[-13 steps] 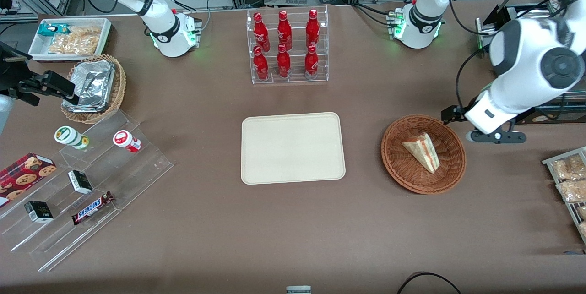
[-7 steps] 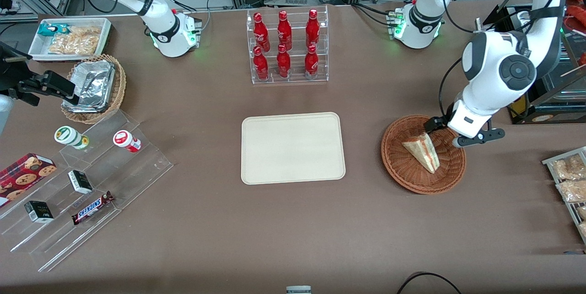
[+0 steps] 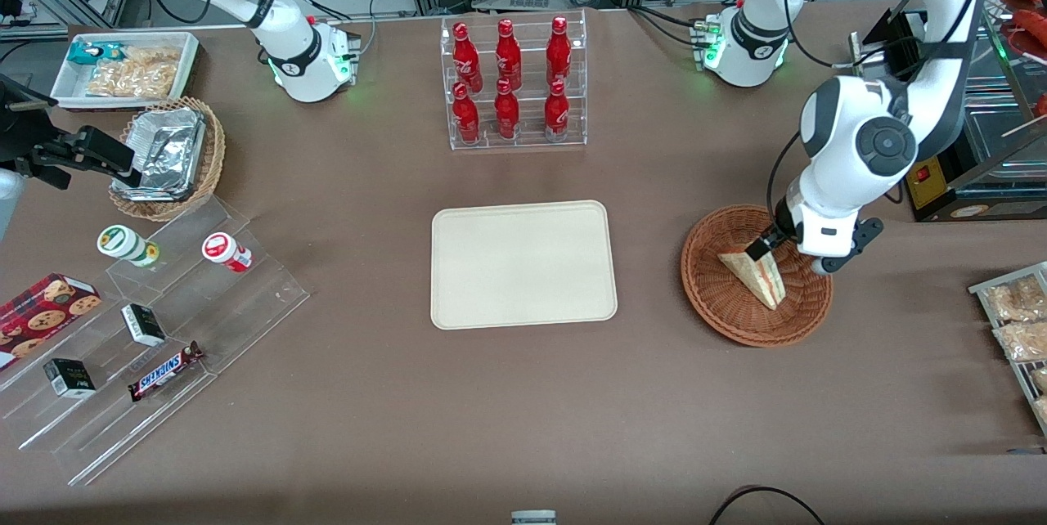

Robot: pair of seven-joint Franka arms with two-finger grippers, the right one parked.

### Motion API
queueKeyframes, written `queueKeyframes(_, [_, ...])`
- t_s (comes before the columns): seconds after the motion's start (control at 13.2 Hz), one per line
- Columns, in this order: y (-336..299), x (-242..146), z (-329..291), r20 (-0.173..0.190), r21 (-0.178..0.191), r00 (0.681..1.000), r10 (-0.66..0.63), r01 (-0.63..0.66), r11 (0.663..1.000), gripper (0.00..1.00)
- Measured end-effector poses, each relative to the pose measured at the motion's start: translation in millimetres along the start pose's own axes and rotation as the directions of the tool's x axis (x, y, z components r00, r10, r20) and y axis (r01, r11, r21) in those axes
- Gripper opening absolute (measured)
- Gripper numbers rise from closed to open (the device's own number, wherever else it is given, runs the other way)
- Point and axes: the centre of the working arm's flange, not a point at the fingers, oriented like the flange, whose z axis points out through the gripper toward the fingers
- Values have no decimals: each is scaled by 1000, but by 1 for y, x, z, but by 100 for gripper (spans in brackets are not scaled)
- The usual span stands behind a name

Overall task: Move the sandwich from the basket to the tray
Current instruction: 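Lower the open left gripper and close it on the wrapped sandwich, then lift the sandwich and carry it with the left gripper to the tray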

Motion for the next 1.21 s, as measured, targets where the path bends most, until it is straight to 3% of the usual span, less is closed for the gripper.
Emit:
queueKeyframes(0.45, [6,5,38,7,-8,996,-92,93,996,100])
queueKeyframes(0.83, [6,4,61,28,15,994,-104,104,994,100])
queueKeyframes(0.98, [5,4,66,33,21,994,-105,104,994,95])
queueKeyframes(1.21, [5,4,67,32,24,994,-100,99,995,57])
